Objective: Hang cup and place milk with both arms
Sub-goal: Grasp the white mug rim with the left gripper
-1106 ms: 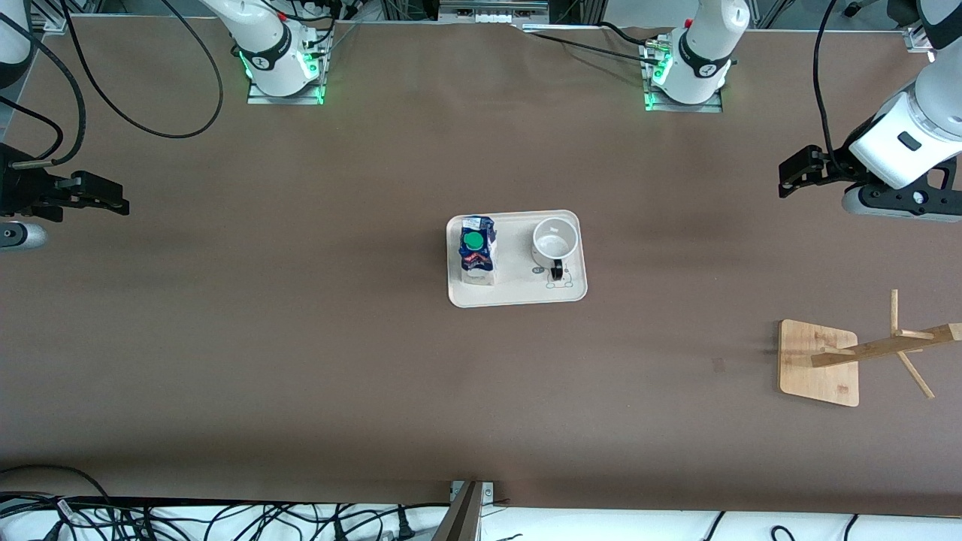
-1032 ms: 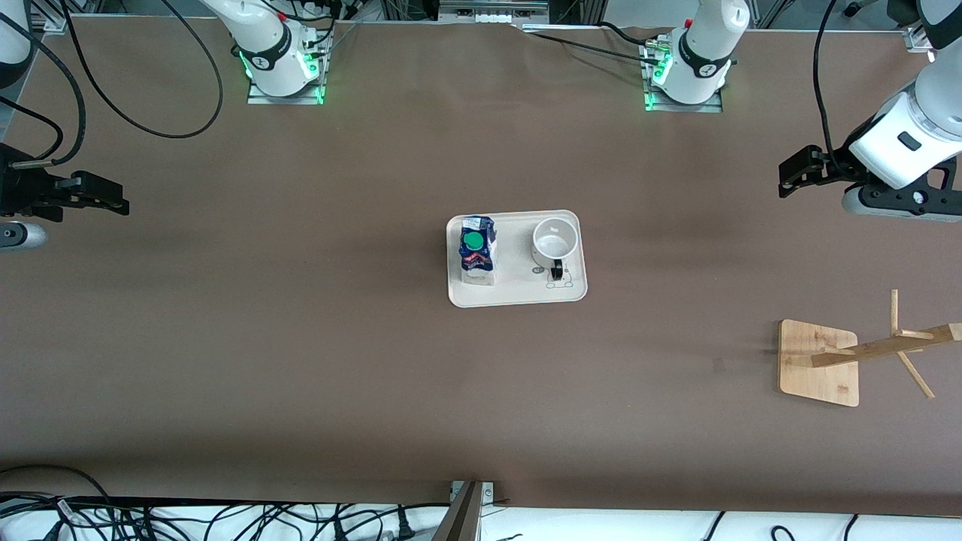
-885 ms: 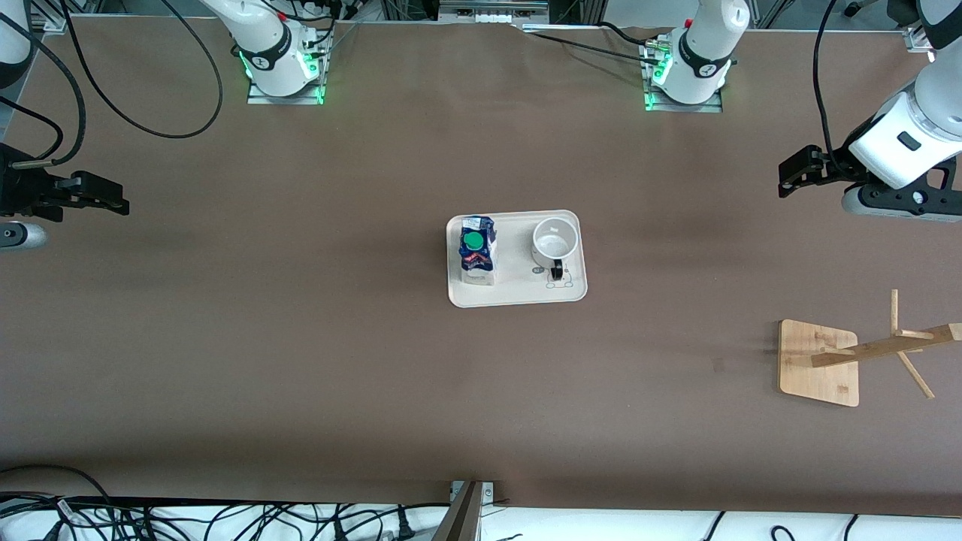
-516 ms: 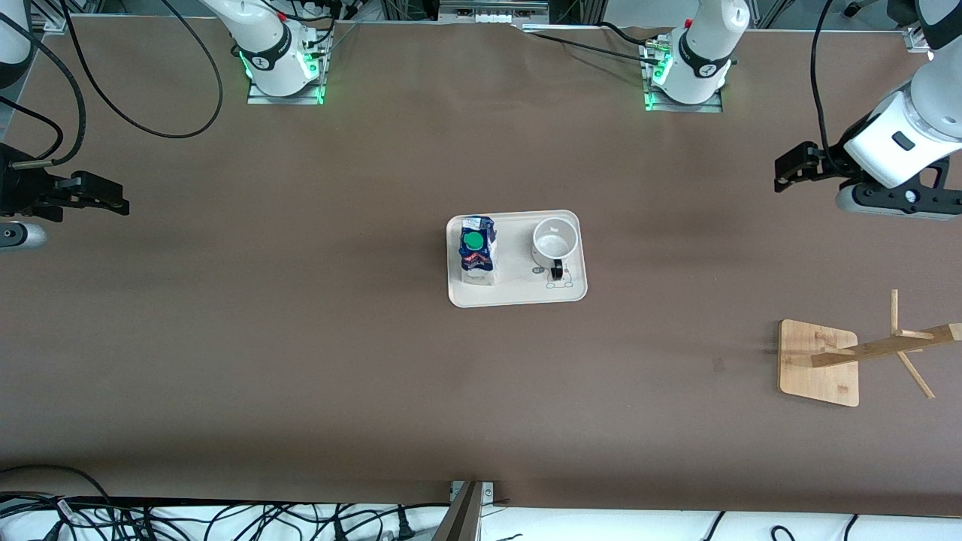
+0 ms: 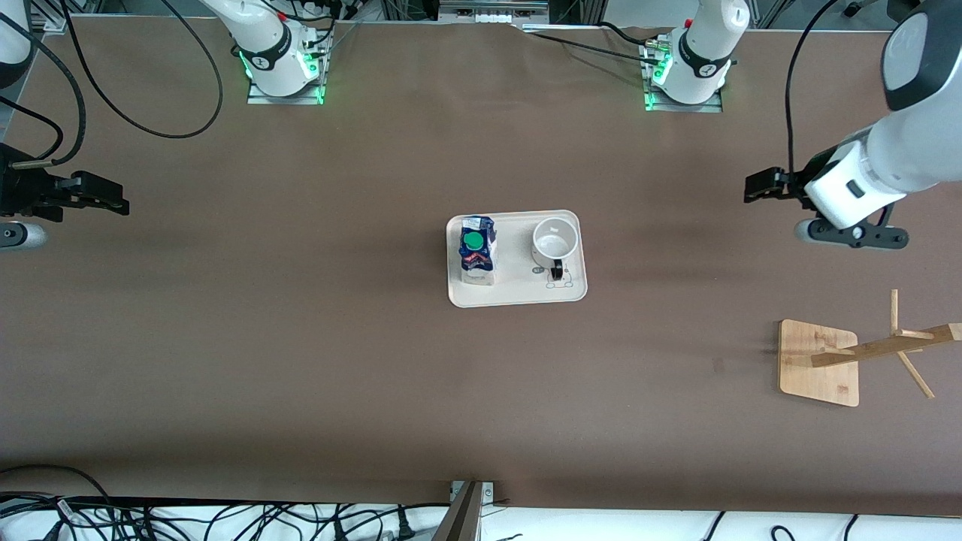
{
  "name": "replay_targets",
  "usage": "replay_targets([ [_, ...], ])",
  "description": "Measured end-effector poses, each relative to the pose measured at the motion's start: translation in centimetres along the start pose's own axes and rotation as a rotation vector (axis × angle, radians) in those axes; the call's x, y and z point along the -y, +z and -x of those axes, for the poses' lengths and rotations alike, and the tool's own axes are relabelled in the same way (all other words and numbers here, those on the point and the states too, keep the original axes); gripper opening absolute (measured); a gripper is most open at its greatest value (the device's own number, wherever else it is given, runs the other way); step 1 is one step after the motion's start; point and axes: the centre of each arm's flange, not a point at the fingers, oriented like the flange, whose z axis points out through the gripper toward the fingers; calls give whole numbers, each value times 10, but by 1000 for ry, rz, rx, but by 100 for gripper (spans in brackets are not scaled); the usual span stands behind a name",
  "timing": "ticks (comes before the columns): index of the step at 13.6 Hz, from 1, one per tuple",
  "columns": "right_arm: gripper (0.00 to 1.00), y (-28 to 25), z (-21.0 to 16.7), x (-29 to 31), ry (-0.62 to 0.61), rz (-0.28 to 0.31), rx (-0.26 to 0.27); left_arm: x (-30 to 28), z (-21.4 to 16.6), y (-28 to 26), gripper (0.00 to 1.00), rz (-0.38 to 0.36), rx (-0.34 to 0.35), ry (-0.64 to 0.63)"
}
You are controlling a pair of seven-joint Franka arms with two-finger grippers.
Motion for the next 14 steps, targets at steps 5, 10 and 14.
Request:
replay_targets([
  [5,100,8,-4,8,-13,0,15,-151,-18,73,100,-32,6,-236],
  [10,100,28,-15,10,-17,-2,51,-263,-35,188,100,-33,-18,-473],
  [14,100,34,-18,12,-21,-3,61,-300,-41,253,100,-19,-35,-567],
])
